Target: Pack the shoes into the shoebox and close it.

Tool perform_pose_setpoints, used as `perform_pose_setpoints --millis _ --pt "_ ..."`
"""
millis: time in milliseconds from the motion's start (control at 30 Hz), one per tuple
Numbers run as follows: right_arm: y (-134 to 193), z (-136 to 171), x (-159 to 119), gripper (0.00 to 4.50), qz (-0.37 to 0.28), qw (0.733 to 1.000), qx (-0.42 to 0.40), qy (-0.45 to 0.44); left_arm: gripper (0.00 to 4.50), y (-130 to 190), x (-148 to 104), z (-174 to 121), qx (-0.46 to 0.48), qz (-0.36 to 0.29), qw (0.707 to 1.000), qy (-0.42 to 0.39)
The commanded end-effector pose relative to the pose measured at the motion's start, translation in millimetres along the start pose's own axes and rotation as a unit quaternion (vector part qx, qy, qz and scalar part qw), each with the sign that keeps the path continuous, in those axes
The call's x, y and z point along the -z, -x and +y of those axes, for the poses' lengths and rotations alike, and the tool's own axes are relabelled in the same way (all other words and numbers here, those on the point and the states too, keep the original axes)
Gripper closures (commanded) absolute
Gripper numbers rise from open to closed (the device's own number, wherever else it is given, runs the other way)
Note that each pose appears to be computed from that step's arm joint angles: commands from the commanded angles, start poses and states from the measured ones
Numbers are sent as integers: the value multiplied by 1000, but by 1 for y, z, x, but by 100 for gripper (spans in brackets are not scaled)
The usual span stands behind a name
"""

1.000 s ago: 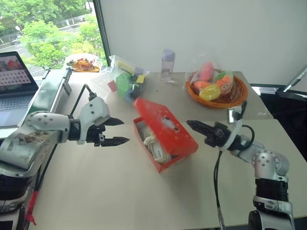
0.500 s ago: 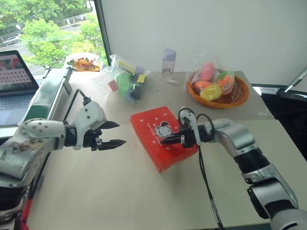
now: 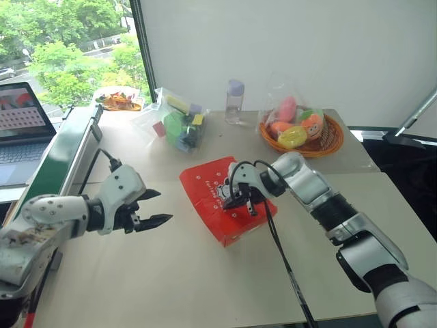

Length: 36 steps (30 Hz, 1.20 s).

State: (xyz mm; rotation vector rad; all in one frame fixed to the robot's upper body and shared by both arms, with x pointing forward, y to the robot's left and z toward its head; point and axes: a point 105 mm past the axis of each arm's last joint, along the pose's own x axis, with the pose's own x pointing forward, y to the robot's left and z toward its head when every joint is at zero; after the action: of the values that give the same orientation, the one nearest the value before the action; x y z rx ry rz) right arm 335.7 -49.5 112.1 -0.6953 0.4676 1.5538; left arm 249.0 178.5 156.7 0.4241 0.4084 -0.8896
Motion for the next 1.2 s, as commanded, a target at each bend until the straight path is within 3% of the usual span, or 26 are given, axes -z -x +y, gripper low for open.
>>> perform_pose_setpoints --millis 33,167,367,500,933,1200 --pt "4 8 -1 446 -19 997 -38 -57 107 -7 10 -4 -10 2 1000 -4" --pt "30 3 -39 446 -94 993 -33 -62 107 -9 8 3 -24 -8 1000 0" --pt "60 13 -68 446 -138 988 -45 -49 107 -9 5 6 -29 -11 1000 -5" --pt "77 21 -73 446 -133 990 -42 -26 107 -7 3 7 -31 -13 999 -9" --pt "84 14 -67 39 -139 990 27 -19 107 -5 -4 8 -37 -31 999 -4" --pt "56 -17 -58 39 -84 992 86 49 107 -7 -5 5 -38 -33 999 -4"
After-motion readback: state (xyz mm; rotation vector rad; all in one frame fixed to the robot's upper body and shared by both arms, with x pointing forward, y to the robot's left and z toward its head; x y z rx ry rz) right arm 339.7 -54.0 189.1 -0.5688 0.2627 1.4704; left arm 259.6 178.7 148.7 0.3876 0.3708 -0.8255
